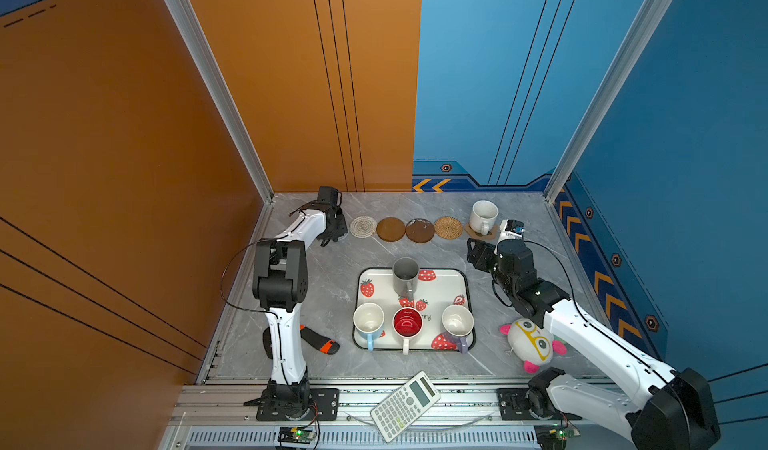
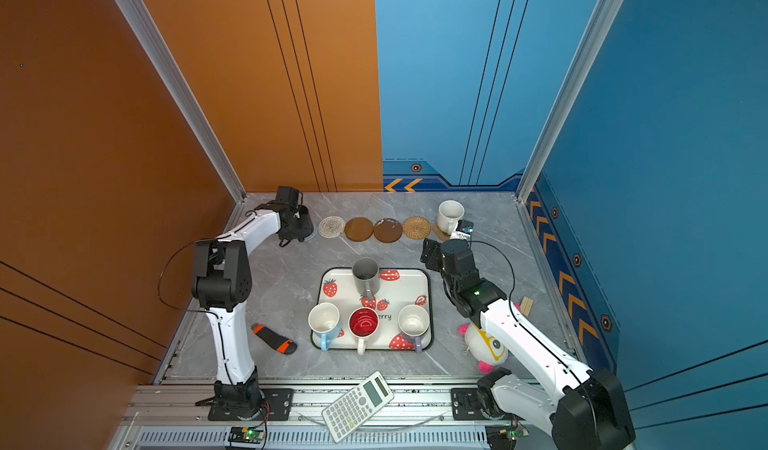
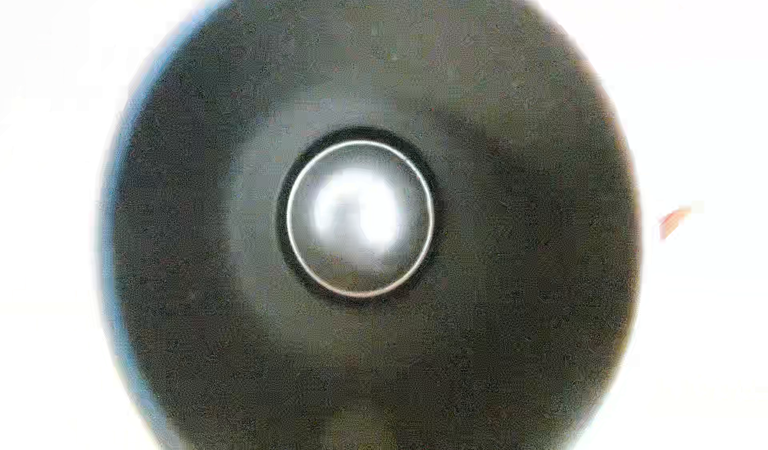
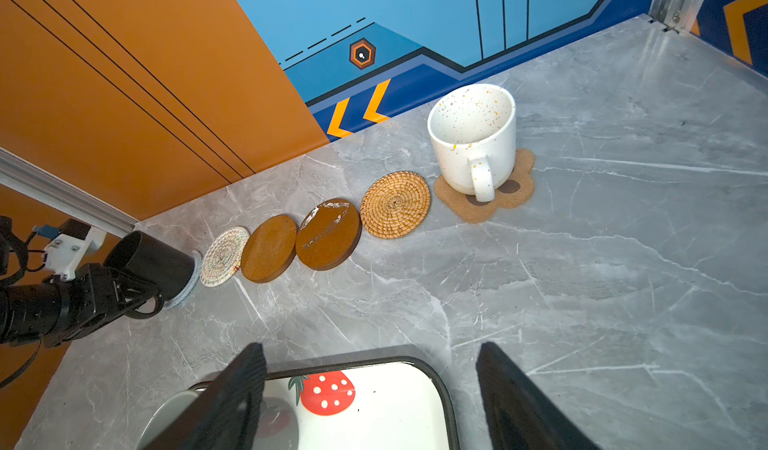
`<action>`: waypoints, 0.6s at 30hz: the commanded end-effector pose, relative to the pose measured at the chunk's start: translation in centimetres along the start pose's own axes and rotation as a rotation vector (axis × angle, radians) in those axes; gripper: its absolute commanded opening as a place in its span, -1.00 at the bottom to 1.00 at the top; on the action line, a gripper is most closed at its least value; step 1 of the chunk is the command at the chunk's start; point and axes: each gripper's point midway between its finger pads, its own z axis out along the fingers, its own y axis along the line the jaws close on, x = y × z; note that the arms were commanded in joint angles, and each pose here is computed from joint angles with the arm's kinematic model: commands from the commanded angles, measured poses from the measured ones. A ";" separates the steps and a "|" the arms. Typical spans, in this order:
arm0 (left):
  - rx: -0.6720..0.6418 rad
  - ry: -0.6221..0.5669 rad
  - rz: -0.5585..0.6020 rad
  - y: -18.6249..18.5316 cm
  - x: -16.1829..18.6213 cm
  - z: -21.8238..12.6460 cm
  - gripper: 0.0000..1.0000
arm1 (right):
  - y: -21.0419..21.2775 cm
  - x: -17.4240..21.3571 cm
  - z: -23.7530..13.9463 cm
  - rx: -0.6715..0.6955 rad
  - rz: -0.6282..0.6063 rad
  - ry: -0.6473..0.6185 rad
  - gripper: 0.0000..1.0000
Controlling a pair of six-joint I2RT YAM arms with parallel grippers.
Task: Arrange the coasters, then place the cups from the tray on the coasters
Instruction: 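Lower the black mug onto the blue knit coaster and open the left gripper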
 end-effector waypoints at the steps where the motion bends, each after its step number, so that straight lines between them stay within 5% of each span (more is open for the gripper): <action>1: -0.011 -0.051 0.013 -0.3 -1.6 -1.0 -0.26 | -0.2 0.3 -0.1 -0.007 0.014 0.007 0.58; 5: -0.010 -0.049 0.012 -0.4 -1.5 -1.3 -0.04 | -0.2 0.2 -0.2 -0.007 0.016 0.004 0.57; 18: -0.051 -0.154 0.033 -0.1 -1.9 -7.4 0.12 | -0.4 -0.2 -1.4 -0.019 0.021 -0.015 0.57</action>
